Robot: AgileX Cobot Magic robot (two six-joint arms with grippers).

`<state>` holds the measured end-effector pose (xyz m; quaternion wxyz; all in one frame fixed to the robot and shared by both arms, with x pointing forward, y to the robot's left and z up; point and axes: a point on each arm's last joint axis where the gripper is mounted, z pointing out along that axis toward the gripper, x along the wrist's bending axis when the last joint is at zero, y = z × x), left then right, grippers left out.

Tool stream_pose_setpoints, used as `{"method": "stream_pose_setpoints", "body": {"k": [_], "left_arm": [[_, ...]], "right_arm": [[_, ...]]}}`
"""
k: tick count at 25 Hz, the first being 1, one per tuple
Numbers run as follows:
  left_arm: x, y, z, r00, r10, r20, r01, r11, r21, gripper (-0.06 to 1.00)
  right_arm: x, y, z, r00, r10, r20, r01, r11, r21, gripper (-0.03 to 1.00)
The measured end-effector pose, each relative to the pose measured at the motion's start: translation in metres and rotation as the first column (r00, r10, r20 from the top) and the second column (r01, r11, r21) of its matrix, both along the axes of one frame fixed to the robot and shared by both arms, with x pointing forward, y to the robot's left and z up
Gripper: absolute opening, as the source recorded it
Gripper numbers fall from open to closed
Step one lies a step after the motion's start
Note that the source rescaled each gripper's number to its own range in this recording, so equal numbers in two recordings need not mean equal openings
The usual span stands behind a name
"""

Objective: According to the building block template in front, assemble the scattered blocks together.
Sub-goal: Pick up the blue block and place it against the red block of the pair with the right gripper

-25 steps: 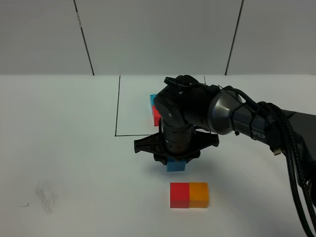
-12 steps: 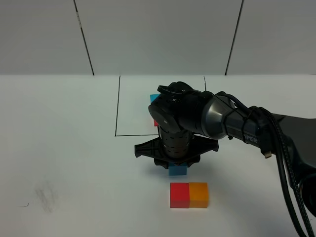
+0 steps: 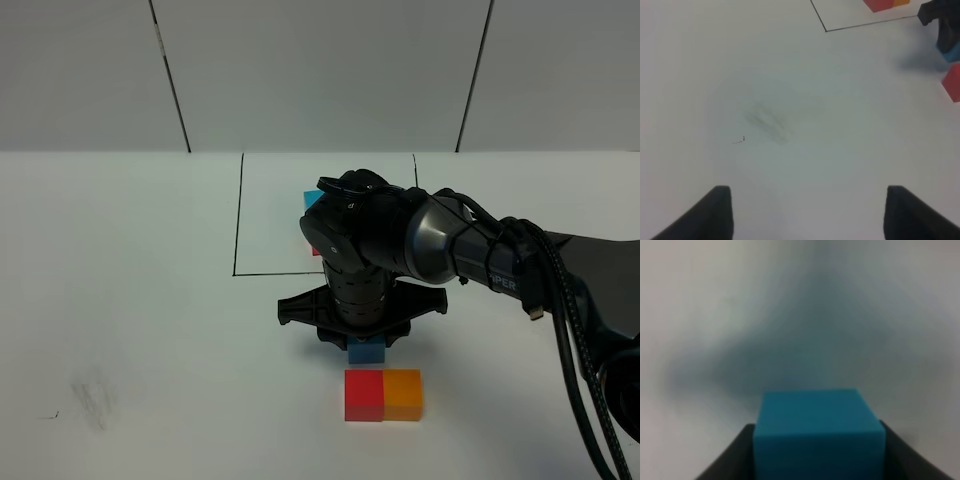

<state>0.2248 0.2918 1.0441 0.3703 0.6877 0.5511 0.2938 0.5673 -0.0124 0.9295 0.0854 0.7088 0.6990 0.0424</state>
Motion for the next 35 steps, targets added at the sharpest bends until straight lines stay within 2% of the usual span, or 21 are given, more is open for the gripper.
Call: {"method": "stream_pose_setpoints", "body": {"k": [19,35], "left_arm": [[0.000,0.002,0.000,1.000,0.017,0.001,-0.017,1.000,0.019,0.53],[0.000,0.002,0.000,1.000,0.019,0.001,-0.019,1.000,0.017,0.53]], "right_arm": [[-0.005,0.001,-0.022,0.998,-0.037,-0.059,0.038,0.999,0.008,0.20],[-0.006,0.001,-0.030,0.998,-0.050,-0.044,0.052,0.998,0.038,0.20]]}}
